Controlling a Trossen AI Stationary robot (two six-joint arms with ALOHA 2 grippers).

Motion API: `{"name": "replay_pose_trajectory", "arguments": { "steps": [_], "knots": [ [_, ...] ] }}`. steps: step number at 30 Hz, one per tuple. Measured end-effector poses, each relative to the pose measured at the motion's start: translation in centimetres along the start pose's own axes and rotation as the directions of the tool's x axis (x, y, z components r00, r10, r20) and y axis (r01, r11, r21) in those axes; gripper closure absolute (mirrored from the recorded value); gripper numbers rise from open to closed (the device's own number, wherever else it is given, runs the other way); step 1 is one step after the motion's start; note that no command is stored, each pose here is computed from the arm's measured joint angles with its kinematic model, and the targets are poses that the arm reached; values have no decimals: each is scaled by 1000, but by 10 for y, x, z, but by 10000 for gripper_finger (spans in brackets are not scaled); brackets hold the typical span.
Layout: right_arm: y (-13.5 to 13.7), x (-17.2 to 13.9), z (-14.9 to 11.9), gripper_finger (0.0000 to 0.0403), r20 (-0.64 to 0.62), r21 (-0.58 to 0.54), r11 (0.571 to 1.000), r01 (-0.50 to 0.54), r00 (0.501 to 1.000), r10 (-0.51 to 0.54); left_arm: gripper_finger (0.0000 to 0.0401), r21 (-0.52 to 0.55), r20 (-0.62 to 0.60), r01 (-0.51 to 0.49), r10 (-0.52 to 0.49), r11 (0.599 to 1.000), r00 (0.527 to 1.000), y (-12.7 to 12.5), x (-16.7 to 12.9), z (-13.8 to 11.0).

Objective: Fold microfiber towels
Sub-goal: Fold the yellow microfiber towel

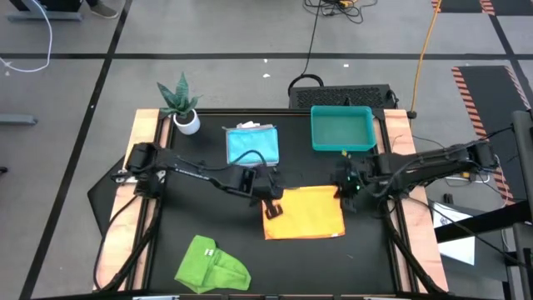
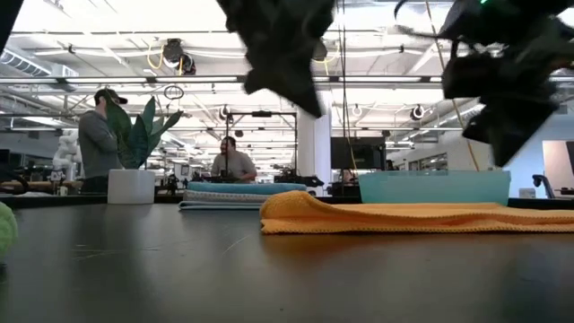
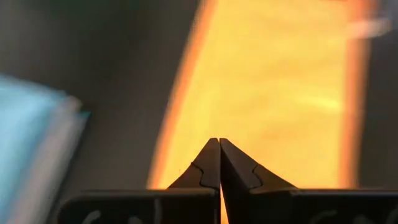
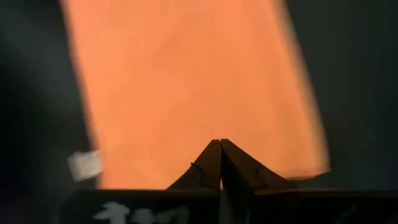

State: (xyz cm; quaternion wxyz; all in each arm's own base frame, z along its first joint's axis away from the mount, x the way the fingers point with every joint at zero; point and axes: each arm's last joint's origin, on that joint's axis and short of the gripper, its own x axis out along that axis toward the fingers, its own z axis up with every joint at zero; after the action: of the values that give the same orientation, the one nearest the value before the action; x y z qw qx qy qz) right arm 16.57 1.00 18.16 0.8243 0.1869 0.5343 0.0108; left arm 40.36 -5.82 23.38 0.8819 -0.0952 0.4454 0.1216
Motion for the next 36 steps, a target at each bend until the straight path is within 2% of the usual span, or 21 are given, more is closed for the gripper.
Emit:
{"name": "replay_pose_trajectory", "arguments": {
  "steps": [5,10,14,23,29,36],
  "knots": [
    [37,7,-16,403,-29,-13,1000,-18,999,18,400,72,27,175,-177,982,984,-30,3,-7],
    [66,10,-33,403,26,11,1000,-9,1000,9,400,57,52,268,-271,962,961,-50,25,-37],
    [73,23,-48,403,60,46,999,-5,998,2,400,5,63,291,-291,957,955,-50,37,-59],
    [65,49,-73,403,76,126,991,-41,997,32,401,-57,19,301,-300,952,954,-52,47,-92],
    [67,49,-77,403,83,125,991,-46,996,36,401,-68,16,294,-294,953,956,-57,46,-99],
    [76,47,-76,403,117,118,985,-125,987,111,401,-93,23,290,-290,952,957,-58,57,-103]
  ]
}}
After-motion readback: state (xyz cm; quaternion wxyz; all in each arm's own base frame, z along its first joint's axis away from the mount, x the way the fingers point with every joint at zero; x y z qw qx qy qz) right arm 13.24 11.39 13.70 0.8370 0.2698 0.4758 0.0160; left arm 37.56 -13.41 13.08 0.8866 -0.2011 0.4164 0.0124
